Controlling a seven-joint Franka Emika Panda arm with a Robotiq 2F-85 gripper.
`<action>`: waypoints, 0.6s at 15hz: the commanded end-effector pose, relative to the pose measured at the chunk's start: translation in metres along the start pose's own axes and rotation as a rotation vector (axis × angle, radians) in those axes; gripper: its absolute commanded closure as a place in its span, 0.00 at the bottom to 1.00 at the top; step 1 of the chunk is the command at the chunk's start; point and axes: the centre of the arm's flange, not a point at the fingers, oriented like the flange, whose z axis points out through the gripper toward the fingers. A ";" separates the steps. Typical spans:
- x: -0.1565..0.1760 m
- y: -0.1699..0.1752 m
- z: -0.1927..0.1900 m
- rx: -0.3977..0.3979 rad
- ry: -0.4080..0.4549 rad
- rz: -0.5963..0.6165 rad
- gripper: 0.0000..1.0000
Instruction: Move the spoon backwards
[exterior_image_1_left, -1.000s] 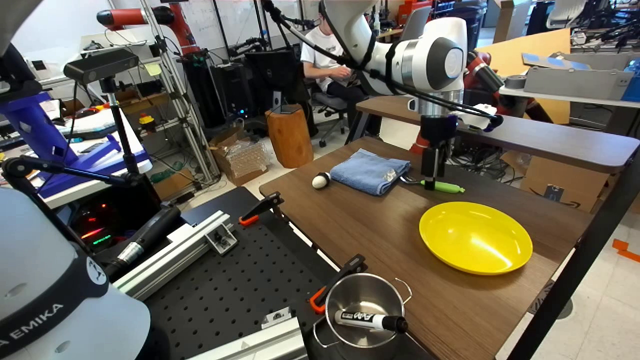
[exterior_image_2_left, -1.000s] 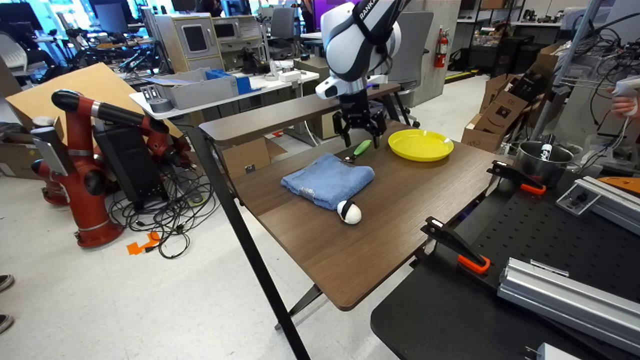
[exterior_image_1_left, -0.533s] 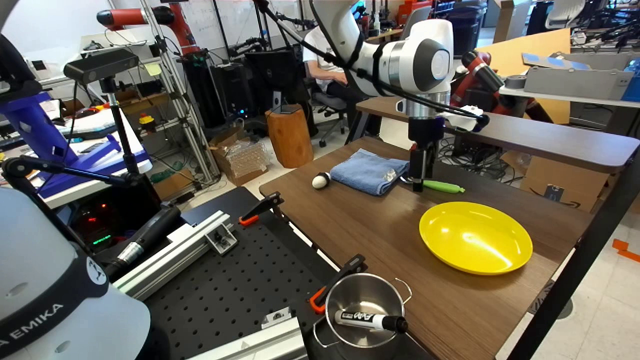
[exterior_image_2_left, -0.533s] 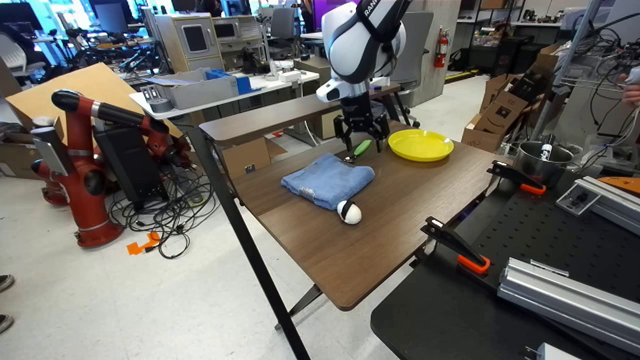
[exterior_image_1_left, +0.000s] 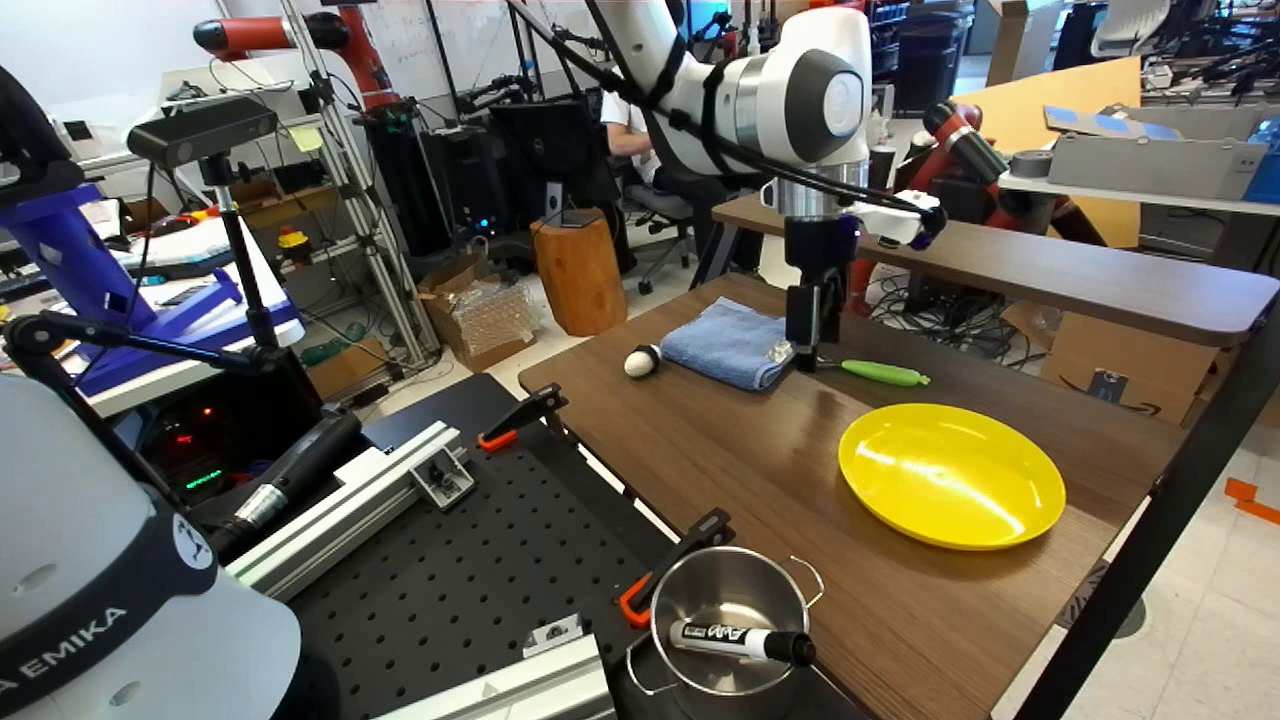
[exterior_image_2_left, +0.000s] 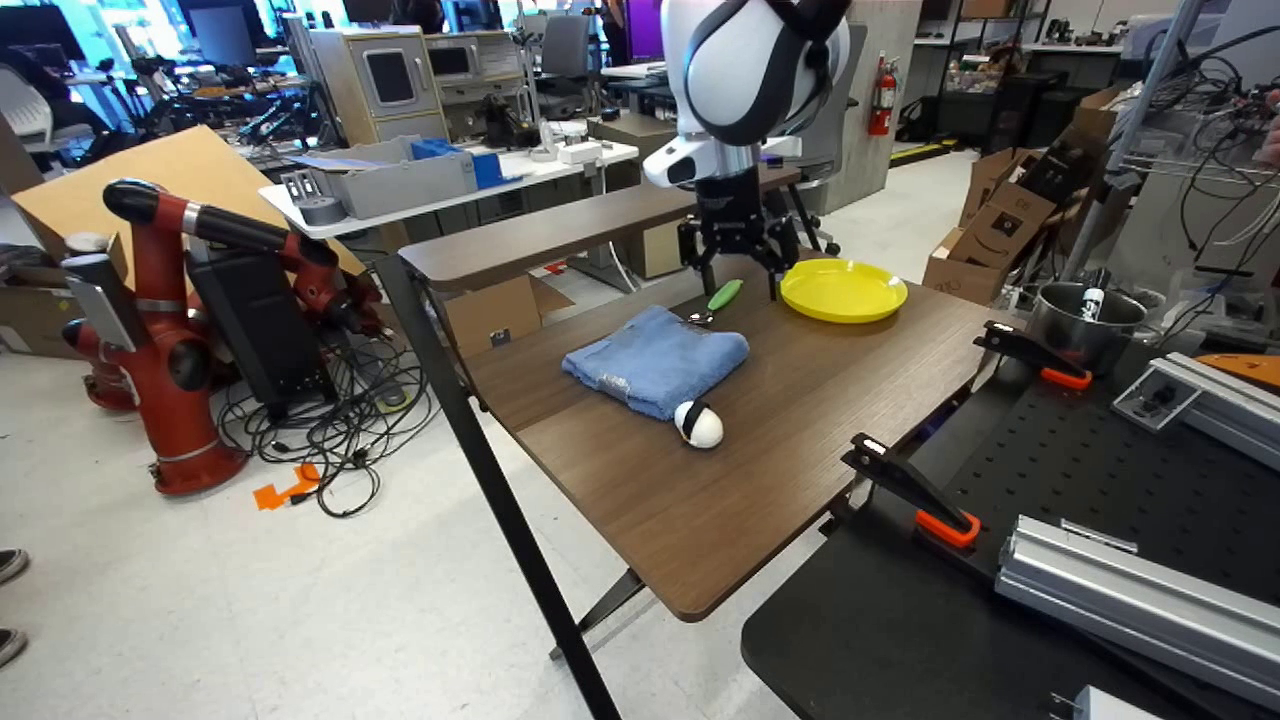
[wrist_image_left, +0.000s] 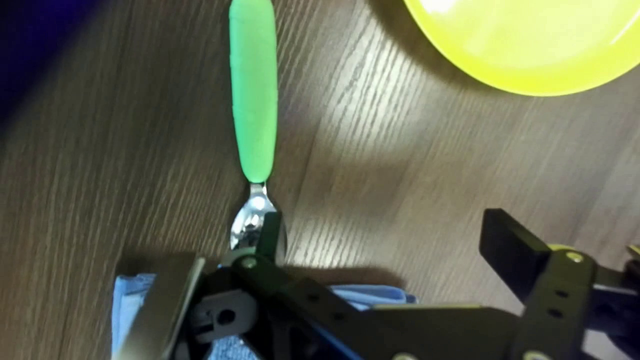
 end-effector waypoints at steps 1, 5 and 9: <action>0.015 -0.036 -0.025 -0.055 -0.028 0.010 0.00; 0.016 -0.029 -0.026 -0.033 -0.011 0.003 0.00; 0.014 -0.027 -0.024 -0.031 -0.010 0.005 0.00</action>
